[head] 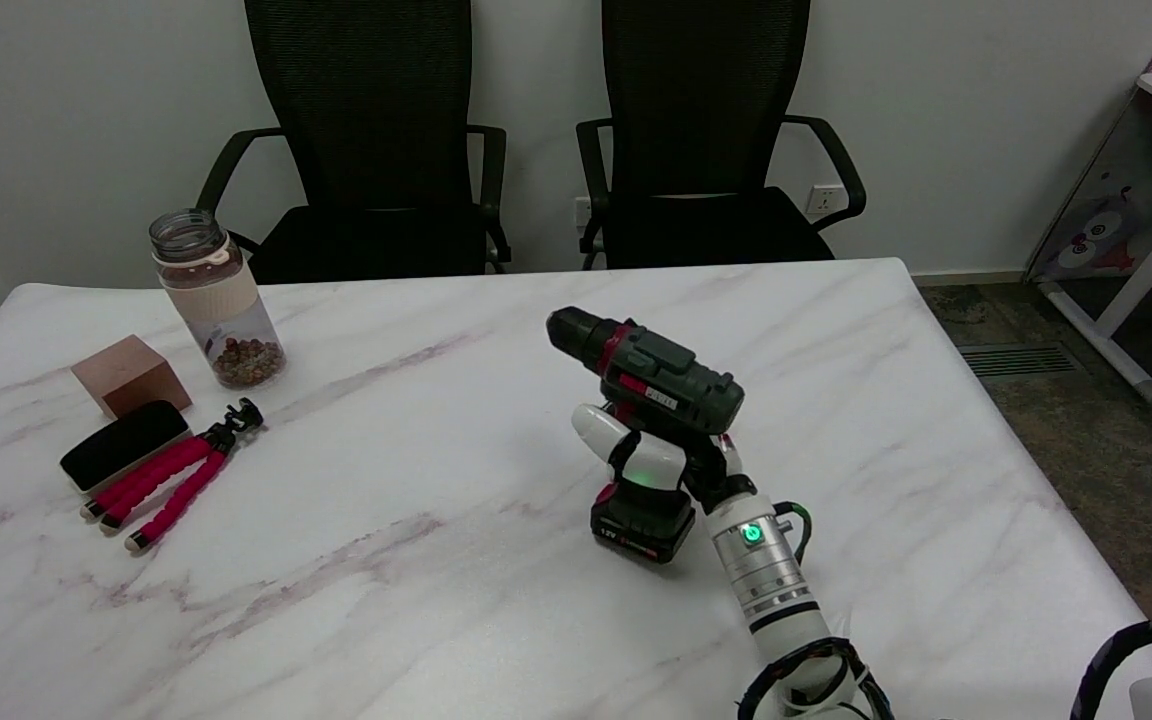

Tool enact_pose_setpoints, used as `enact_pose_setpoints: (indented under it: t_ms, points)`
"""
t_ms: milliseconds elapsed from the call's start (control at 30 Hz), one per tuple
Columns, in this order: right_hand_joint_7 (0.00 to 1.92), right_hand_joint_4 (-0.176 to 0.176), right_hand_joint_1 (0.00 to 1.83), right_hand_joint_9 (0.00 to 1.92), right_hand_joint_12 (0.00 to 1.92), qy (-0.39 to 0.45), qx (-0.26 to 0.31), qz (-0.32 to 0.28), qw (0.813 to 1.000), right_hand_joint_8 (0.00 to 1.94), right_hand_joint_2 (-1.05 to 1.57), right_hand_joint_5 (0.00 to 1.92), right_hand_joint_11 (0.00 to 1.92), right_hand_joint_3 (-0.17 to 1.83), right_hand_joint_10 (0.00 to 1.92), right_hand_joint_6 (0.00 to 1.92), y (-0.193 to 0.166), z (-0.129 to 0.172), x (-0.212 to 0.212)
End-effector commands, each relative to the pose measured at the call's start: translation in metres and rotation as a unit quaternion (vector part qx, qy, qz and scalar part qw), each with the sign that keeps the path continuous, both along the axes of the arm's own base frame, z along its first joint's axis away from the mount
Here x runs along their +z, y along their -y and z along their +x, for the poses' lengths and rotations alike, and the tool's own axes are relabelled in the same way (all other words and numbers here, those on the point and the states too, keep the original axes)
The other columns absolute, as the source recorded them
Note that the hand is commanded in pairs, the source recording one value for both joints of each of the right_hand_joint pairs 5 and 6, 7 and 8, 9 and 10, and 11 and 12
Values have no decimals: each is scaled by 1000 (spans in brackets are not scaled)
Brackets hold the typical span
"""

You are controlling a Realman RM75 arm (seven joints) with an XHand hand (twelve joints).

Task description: Pick up the power screwdriver.

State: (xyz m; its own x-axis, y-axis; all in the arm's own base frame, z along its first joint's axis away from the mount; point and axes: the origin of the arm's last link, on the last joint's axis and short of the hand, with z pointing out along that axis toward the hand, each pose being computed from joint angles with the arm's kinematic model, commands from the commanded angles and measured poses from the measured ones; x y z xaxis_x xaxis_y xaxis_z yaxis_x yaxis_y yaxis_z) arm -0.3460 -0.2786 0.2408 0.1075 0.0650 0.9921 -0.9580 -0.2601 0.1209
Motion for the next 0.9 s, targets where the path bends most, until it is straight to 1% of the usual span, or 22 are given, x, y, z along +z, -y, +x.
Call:
enact_pose_setpoints:
  t_ms: [33, 100, 133, 233, 300, 467, 533, 667, 700, 767, 800, 833, 900]
  points:
    - [0, -90, 852, 1226, 1875, 0, -6, -3, 1000, 0, 722, 0, 1875, 660, 1226, 0, 14, 5, 10]
    - [0, -87, 852, 1116, 1731, -2, -5, -4, 1000, 0, 705, 0, 1731, 694, 1116, 0, 15, 5, 11]
    - [0, -86, 852, 1079, 1688, -2, -4, -4, 1000, 0, 702, 0, 1688, 700, 1079, 0, 16, 6, 11]
    - [2, -85, 852, 1013, 1589, -2, -4, -7, 1000, 2, 703, 2, 1589, 705, 1013, 2, 17, 6, 12]
    - [13, -85, 857, 996, 1554, -1, -5, -9, 1000, 13, 746, 13, 1554, 667, 996, 13, 19, 6, 14]
    - [71, -92, 866, 1163, 1527, -4, -8, -6, 1000, 71, 923, 71, 1527, 552, 1163, 71, 23, 8, 15]
    - [133, -99, 865, 1323, 1601, -6, -7, -5, 1000, 133, 1038, 133, 1601, 499, 1323, 133, 25, 9, 16]
    - [219, -107, 859, 1530, 1783, -8, -3, -5, 1000, 219, 1145, 219, 1783, 496, 1530, 219, 28, 11, 18]
    - [299, -109, 855, 1591, 1831, -9, -3, -5, 1000, 299, 1180, 299, 1831, 499, 1591, 299, 28, 11, 18]
    - [532, -116, 892, 1667, 1887, -10, -2, -5, 1000, 532, 1240, 532, 1887, 496, 1667, 532, 29, 12, 19]
    - [731, -110, 867, 1717, 1911, -11, -2, -4, 1000, 731, 1282, 731, 1911, 505, 1717, 731, 30, 13, 20]
    - [875, -93, 842, 1752, 1920, -12, -3, -3, 1000, 875, 1310, 875, 1920, 519, 1752, 875, 31, 13, 20]
    - [1012, -35, 832, 1775, 1920, -13, -3, -2, 1000, 1012, 1340, 1012, 1920, 551, 1775, 1012, 32, 14, 20]
